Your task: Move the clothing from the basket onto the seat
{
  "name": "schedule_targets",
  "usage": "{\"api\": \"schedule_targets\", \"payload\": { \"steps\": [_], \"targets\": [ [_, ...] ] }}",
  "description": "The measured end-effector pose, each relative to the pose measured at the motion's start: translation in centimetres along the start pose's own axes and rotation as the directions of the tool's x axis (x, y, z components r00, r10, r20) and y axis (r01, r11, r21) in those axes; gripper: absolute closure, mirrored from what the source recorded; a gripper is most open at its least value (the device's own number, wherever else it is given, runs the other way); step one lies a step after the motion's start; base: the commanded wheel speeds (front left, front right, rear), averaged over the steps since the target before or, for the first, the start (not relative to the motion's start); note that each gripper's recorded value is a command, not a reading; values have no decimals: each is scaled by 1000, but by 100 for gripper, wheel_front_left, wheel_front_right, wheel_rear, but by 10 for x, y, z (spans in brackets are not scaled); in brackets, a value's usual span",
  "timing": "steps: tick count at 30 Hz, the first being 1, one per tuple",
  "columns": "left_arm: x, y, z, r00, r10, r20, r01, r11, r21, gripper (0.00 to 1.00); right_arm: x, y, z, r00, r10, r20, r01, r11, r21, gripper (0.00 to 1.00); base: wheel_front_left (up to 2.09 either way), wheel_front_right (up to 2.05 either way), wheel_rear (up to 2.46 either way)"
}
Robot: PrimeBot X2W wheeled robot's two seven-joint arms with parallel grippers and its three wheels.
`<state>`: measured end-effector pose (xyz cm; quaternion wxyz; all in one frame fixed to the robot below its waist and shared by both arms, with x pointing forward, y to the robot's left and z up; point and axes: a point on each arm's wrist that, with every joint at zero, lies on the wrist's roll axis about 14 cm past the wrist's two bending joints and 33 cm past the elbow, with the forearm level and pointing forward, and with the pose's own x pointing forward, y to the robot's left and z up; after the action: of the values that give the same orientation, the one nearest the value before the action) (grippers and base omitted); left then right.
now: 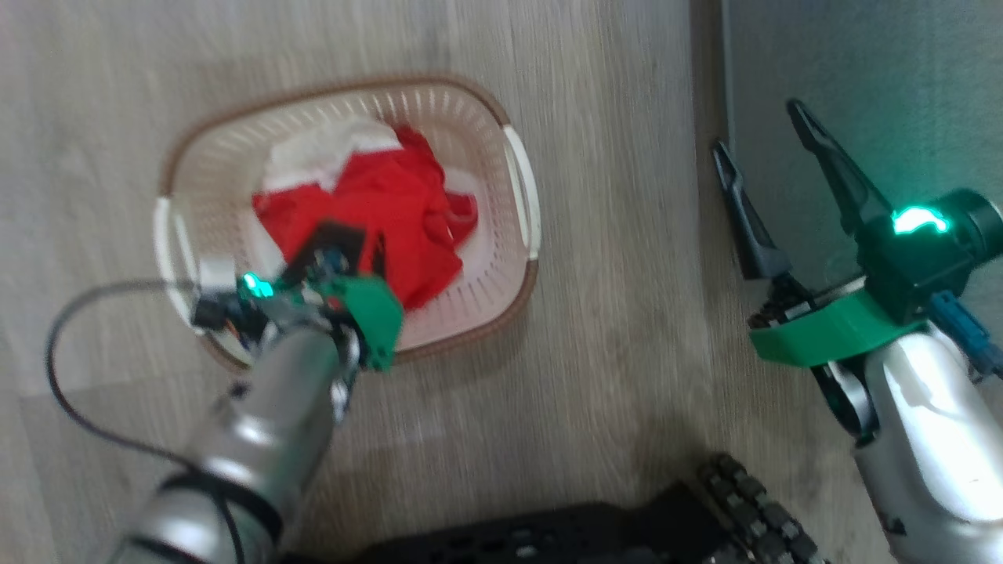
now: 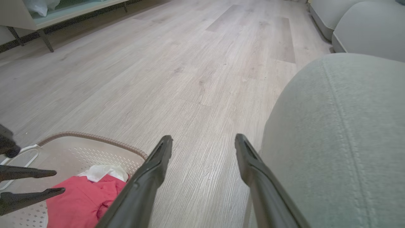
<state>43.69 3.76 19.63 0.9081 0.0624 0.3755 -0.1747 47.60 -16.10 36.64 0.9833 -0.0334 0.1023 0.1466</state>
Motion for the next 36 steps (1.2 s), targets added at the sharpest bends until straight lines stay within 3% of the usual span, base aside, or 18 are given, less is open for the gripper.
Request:
{"api": "schedule_targets", "payload": {
  "steps": [6,9,12,22,23,24,25,36],
  "targets": [
    [43,9,-26,995,0,-99,6,998,61,0,18,2,-22,1000,20,-22,-20,1000,10,0,0,0,0],
    [59,0,-53,977,-46,-210,63,995,77,0,25,1,-31,1000,2,-21,-1,998,61,0,0,0,0],
    [68,-7,-69,957,-73,-280,98,992,76,0,25,-2,-40,999,0,-42,2,999,46,0,0,0,0],
    [88,-14,-88,928,-94,-362,125,990,63,0,25,-5,-56,997,-7,-77,10,999,34,0,0,0,0],
    [89,-15,-90,925,-95,-367,127,990,64,29,25,-6,-56,997,-8,-76,10,999,33,0,0,0,0],
    [88,-16,-92,919,-98,-381,132,989,64,78,26,-6,-55,997,-9,-75,11,999,33,0,0,0,0],
    [87,-17,-93,915,-108,-388,144,987,65,100,26,-6,-55,997,-9,-74,11,999,34,0,0,0,0],
    [80,-8,-70,935,-82,-346,121,988,92,100,31,5,-32,1000,26,-17,-26,999,26,0,0,0,0]
  ]
}}
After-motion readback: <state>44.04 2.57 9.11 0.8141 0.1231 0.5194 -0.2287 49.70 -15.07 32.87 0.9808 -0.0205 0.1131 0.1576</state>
